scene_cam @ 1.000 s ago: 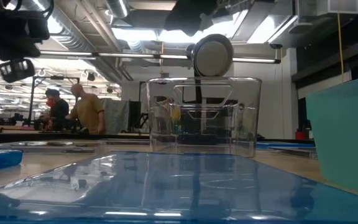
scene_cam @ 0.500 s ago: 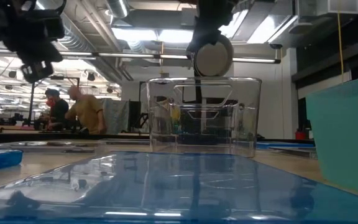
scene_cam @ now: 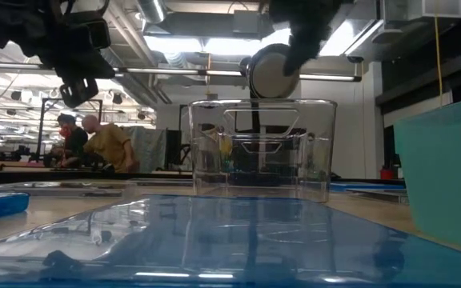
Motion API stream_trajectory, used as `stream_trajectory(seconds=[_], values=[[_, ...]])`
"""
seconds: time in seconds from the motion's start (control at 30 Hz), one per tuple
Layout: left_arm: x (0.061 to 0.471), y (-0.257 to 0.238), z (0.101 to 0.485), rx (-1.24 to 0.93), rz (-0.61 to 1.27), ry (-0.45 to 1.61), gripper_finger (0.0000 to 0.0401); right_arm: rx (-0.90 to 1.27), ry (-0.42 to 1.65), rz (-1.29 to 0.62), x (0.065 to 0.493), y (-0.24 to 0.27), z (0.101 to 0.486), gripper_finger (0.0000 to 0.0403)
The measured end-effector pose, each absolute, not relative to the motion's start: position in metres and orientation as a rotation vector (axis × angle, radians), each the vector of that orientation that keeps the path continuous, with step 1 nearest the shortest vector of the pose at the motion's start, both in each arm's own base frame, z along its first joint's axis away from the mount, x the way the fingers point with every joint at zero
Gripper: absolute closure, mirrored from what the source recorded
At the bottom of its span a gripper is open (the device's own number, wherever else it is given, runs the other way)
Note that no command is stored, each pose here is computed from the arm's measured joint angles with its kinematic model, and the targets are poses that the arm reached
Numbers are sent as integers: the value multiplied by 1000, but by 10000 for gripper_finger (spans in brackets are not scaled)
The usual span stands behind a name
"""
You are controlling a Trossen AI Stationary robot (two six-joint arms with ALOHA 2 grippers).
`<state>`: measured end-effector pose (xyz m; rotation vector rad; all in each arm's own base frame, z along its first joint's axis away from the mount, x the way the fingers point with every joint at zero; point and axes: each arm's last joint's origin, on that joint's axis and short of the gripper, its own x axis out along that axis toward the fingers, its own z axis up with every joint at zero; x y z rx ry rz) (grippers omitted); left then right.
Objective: Pick & place jewel cases by type
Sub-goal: Put the bottom left black CD case into the transparent bin
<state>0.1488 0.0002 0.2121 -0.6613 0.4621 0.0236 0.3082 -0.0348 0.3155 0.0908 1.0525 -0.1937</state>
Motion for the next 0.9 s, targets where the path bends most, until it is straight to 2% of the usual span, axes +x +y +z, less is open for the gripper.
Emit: stream_trajectory(seconds=[0.3, 0.53, 0.7, 0.9], values=[[168, 8, 232, -600, 43, 432, 401, 210, 1044, -295, 255, -43, 301, 338], [196, 23, 259, -501, 33, 420, 401, 213, 1005, -293, 231, -39, 304, 338], [205, 40, 267, -506, 100, 411, 401, 160, 906, -261, 238, -40, 311, 338], [197, 55, 267, -582, 202, 419, 401, 70, 774, -186, 272, -57, 315, 338]])
